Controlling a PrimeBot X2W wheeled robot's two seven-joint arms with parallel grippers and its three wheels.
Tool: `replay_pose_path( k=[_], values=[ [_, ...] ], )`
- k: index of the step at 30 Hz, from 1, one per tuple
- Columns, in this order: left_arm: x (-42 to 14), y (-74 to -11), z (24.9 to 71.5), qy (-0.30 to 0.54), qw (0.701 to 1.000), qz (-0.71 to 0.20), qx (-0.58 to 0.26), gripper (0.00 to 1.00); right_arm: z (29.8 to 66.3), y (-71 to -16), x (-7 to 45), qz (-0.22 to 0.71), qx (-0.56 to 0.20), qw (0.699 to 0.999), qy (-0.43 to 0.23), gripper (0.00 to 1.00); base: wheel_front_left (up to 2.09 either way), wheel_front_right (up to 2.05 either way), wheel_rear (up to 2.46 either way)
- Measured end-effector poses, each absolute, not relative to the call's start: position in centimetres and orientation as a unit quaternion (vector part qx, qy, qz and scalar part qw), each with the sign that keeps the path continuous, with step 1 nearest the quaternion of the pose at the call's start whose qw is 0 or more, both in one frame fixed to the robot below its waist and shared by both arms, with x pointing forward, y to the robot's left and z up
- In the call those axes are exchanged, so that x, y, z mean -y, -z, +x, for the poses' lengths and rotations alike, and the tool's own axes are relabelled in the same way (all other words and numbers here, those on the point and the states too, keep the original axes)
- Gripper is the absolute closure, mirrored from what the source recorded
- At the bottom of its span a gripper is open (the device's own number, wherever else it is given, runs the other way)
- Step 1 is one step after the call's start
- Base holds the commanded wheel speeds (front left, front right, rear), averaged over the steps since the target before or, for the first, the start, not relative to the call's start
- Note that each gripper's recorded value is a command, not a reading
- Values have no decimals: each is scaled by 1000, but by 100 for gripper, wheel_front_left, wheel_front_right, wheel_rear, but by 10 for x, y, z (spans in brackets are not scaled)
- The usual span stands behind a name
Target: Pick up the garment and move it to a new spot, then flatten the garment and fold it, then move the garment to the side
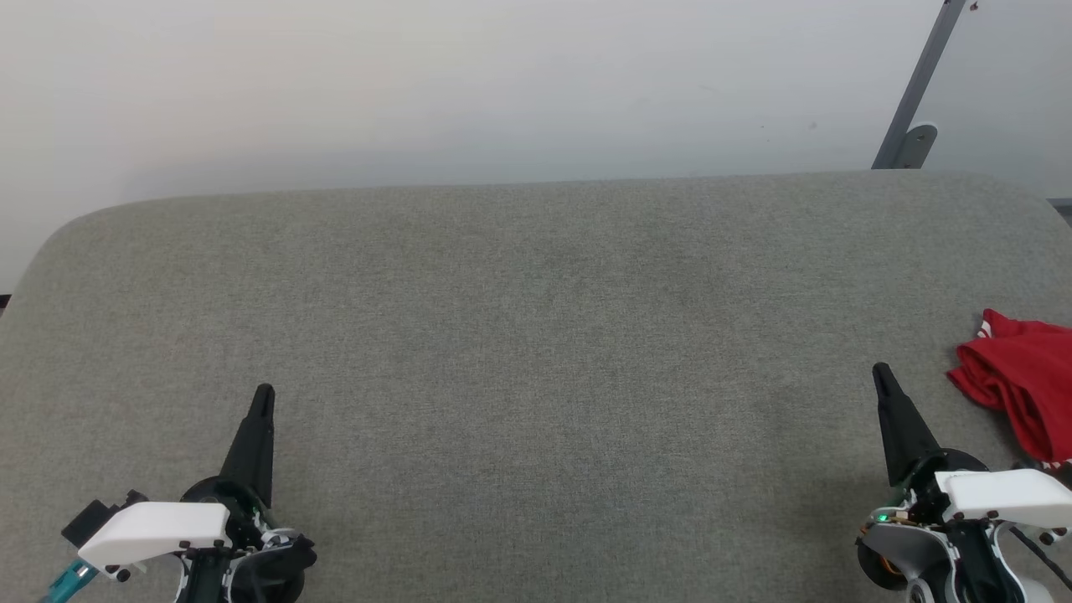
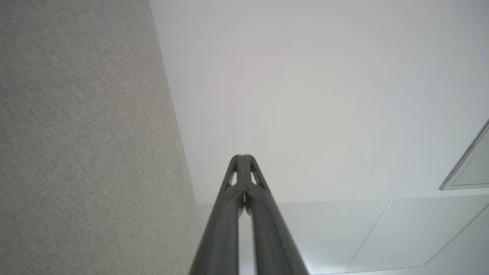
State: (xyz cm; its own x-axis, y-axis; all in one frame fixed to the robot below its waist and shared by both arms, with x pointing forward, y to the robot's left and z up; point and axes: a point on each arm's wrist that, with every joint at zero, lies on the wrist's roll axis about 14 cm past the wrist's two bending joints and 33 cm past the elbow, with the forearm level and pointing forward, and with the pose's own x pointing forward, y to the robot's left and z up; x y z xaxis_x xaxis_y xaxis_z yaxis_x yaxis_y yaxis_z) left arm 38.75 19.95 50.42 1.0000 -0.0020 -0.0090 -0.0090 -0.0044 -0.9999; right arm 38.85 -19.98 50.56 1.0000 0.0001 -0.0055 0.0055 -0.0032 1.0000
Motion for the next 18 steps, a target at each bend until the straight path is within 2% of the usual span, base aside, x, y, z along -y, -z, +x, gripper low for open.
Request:
replay_pose_path(
  k=[18],
  values=[
    [-200,-504,388,-3,706,-709,-3,100,388,-506,200,708,-2,706,2,100,0,0,0]
  ],
)
